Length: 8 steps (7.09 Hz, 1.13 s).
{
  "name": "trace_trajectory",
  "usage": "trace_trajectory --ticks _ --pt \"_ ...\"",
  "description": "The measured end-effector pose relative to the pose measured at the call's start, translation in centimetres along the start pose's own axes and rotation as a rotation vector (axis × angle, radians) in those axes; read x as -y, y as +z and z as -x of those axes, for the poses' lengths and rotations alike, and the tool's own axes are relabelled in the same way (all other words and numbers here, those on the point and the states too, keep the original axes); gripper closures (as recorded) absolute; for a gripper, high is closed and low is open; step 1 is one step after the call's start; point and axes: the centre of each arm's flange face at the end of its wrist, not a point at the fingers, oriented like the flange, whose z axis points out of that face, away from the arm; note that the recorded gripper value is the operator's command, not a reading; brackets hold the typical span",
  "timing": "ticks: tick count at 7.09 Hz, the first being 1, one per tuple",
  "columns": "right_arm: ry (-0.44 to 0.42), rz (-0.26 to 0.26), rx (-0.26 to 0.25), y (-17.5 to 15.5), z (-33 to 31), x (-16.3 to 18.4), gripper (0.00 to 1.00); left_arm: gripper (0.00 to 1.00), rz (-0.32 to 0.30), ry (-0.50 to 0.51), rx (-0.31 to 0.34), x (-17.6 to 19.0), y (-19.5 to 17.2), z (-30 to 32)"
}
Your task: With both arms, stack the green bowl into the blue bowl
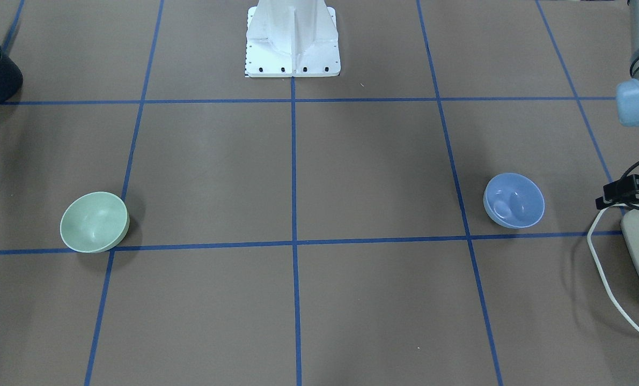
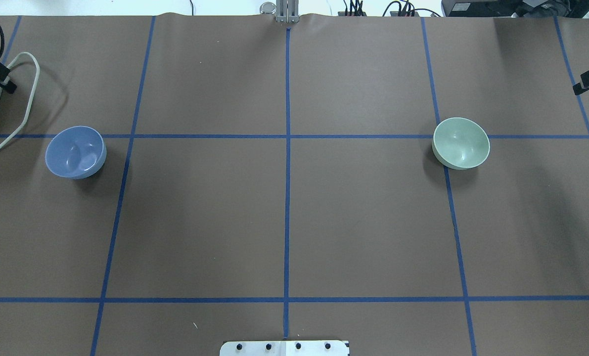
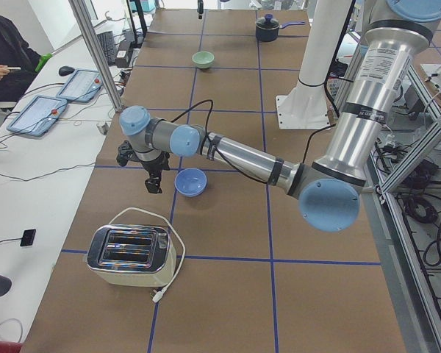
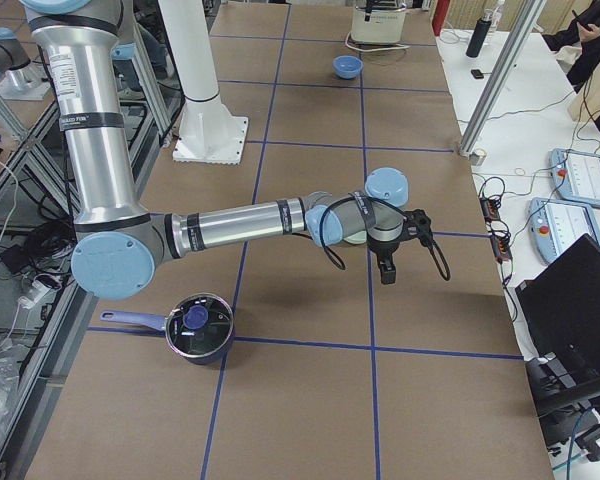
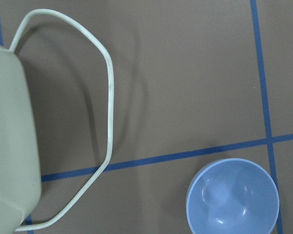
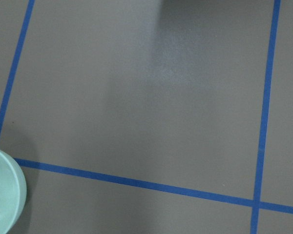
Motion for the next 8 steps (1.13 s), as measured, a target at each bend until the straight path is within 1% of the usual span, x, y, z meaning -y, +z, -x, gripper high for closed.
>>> trace_trajectory --ticks 2,4,5,6,8 --pt "0.013 0.015 0.004 -0.3 2.0 1.6 0.0 0.05 0.022 -0.002 0.01 0.8 3.2 -1.6" --pt "0.027 0.038 0.003 -1.2 4.1 3.3 0.0 0.06 0.02 -0.006 0.023 0.8 6.1 -3.8" --pt "0.027 0.045 0.004 -1.3 4.8 3.5 0.0 0.07 0.014 -0.002 0.035 0.6 8.0 -4.4" --pt "0.024 0.051 0.004 -1.2 5.2 3.6 0.0 0.12 0.013 0.005 0.041 0.4 9.5 -4.5" --pt "0.022 0.055 0.004 -1.0 5.5 3.6 0.0 0.12 0.014 0.015 0.043 0.1 10.9 -4.6"
